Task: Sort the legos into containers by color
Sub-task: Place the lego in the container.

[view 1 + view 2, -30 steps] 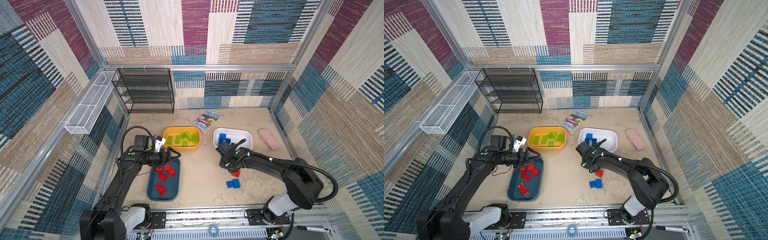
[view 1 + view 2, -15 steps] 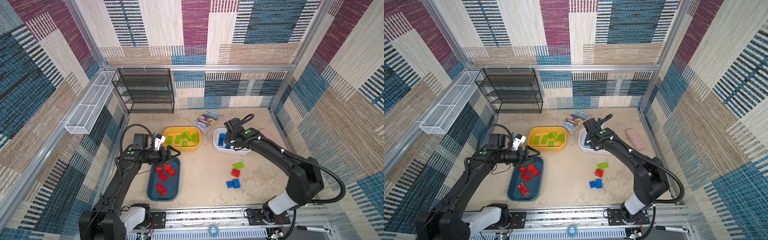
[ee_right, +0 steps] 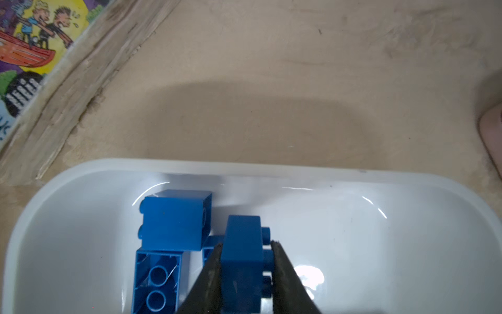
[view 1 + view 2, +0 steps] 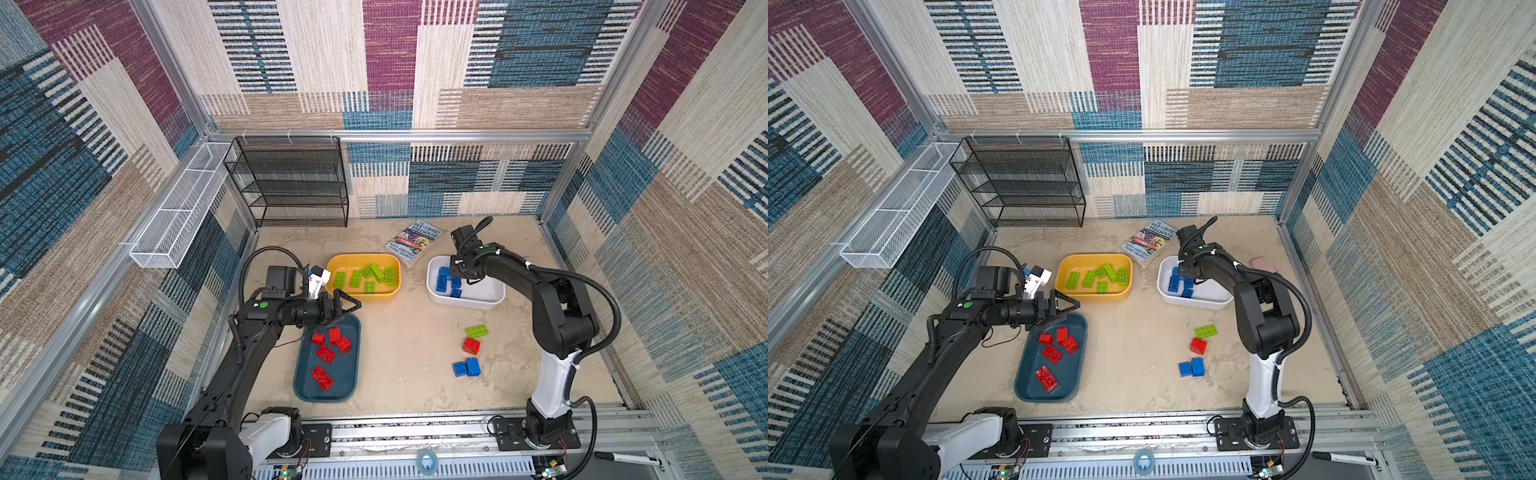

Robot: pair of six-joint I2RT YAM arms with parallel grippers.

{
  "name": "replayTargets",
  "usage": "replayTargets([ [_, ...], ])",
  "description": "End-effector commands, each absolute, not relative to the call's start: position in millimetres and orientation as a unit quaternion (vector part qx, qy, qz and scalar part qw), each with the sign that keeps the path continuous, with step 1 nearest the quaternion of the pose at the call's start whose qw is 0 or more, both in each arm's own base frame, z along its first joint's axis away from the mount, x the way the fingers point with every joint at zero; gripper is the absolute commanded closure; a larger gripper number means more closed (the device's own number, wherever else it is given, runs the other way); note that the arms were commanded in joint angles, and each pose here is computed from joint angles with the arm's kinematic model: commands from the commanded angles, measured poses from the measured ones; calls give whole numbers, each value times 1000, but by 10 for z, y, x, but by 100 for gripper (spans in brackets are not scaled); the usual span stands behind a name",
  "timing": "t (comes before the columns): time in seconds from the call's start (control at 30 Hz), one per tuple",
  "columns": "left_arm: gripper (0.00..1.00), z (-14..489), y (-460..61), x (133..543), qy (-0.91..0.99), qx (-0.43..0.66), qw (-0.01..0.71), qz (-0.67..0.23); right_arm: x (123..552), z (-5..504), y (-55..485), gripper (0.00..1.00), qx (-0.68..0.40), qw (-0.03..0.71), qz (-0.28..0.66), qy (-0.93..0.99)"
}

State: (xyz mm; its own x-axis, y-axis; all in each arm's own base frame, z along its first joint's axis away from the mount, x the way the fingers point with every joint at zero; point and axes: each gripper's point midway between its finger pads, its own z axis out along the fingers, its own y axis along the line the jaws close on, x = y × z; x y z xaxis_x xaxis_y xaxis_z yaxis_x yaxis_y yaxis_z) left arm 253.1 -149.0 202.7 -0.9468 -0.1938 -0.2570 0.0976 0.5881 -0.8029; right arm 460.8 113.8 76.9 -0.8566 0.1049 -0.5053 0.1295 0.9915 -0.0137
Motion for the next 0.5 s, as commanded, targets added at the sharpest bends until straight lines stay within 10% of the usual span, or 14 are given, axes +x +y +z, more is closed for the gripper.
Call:
replayTargets([
  [0.0,7,2018,-1484,2529,878,-27,160,-450,4662,787,1118,65,42,270,-37,961],
  [0.47,6,1975,-1487,2550,879,-28,154,-450,4030,1412,1195,39,39,288,51,956],
])
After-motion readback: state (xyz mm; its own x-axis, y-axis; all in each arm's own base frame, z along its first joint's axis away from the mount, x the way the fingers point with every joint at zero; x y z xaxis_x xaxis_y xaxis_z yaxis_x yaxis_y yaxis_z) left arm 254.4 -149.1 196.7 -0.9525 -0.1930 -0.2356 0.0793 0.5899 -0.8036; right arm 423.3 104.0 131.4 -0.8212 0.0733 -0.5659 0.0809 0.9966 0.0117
